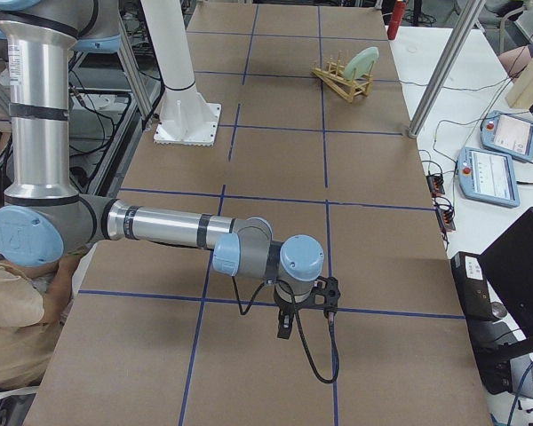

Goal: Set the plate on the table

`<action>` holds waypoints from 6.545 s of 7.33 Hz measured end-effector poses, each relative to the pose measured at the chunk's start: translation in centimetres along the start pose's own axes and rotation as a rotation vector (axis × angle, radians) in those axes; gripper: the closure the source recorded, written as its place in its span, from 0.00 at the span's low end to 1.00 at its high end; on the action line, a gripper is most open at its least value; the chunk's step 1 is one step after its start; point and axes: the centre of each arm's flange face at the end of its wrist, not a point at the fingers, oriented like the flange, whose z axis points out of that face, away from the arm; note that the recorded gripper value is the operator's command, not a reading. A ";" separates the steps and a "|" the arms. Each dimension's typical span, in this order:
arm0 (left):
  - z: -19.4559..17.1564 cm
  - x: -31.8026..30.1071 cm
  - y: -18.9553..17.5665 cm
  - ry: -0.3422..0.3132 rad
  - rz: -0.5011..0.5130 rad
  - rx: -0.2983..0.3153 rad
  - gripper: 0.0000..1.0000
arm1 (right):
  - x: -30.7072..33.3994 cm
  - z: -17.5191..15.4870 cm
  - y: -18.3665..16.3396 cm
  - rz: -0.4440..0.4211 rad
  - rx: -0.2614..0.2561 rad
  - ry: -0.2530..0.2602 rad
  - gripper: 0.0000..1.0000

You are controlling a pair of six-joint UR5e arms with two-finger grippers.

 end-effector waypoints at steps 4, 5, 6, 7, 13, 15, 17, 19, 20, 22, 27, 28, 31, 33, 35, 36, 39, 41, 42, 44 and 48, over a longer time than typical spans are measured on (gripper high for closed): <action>0.6 -0.8 0.3 -0.007 -0.017 -0.014 0.00 | 0.0 0.0 0.0 0.000 0.001 0.000 0.00; 0.8 -1.1 0.4 -0.010 -0.020 -0.018 0.00 | 0.0 0.0 0.0 -0.001 0.001 0.000 0.00; 1.0 -1.3 0.5 -0.008 -0.018 -0.019 0.00 | 0.0 0.0 0.0 -0.001 0.001 0.000 0.00; 1.1 -1.3 0.7 -0.003 -0.015 -0.017 0.00 | 0.0 0.0 0.0 0.000 0.000 0.000 0.00; 3.2 9.2 -4.0 0.301 -0.324 0.197 0.00 | 0.0 0.0 0.0 0.000 0.000 0.000 0.00; 5.0 16.6 -9.4 0.395 -0.496 0.279 0.00 | 0.0 0.0 0.0 0.000 0.000 0.000 0.00; 4.8 25.5 -13.0 0.544 -0.644 0.399 0.00 | 0.0 0.0 0.0 0.000 0.000 0.000 0.00; 4.7 33.0 -15.8 0.675 -0.750 0.491 0.00 | 0.0 0.0 0.0 0.000 0.000 0.000 0.00; 5.5 35.2 -16.4 0.722 -0.803 0.506 0.00 | 0.0 0.0 0.0 0.000 0.000 0.000 0.00; 8.3 37.1 -16.5 0.752 -0.828 0.502 0.03 | 0.0 0.0 0.0 -0.001 0.001 0.000 0.00; 9.4 39.4 -19.1 0.768 -0.814 0.501 0.52 | 0.0 0.0 0.0 -0.001 0.001 0.000 0.00; 9.5 39.7 -19.6 0.767 -0.814 0.502 0.66 | 0.0 0.0 0.0 -0.001 0.001 0.000 0.00; 9.2 40.0 -19.8 0.771 -0.812 0.506 1.00 | 0.0 0.0 0.0 -0.001 0.001 0.000 0.00; 6.1 41.2 -19.3 0.822 -0.797 0.517 1.00 | 0.0 0.0 0.0 -0.001 0.001 0.000 0.00; 0.2 43.2 -17.3 0.943 -0.797 0.520 1.00 | 0.0 0.0 0.0 -0.001 0.001 0.000 0.00; -2.7 44.5 -16.1 0.980 -0.802 0.514 1.00 | 0.0 0.0 0.0 -0.001 0.001 0.000 0.00; -2.4 54.1 -10.7 0.804 -0.895 0.359 1.00 | 0.0 0.0 0.0 -0.001 0.001 0.000 0.00; 1.2 61.3 -6.9 0.536 -0.957 0.229 1.00 | 0.0 0.0 0.0 -0.001 0.001 0.000 0.00; 3.9 64.5 -5.2 0.336 -0.954 0.173 1.00 | 0.0 0.0 0.0 -0.001 0.001 0.000 0.00; 12.5 68.8 -1.8 -0.016 -0.933 0.056 1.00 | 0.0 0.0 0.0 -0.001 0.001 0.000 0.00; 25.5 71.6 3.4 -0.374 -0.861 -0.056 0.55 | 0.0 0.0 0.0 -0.001 0.001 0.000 0.00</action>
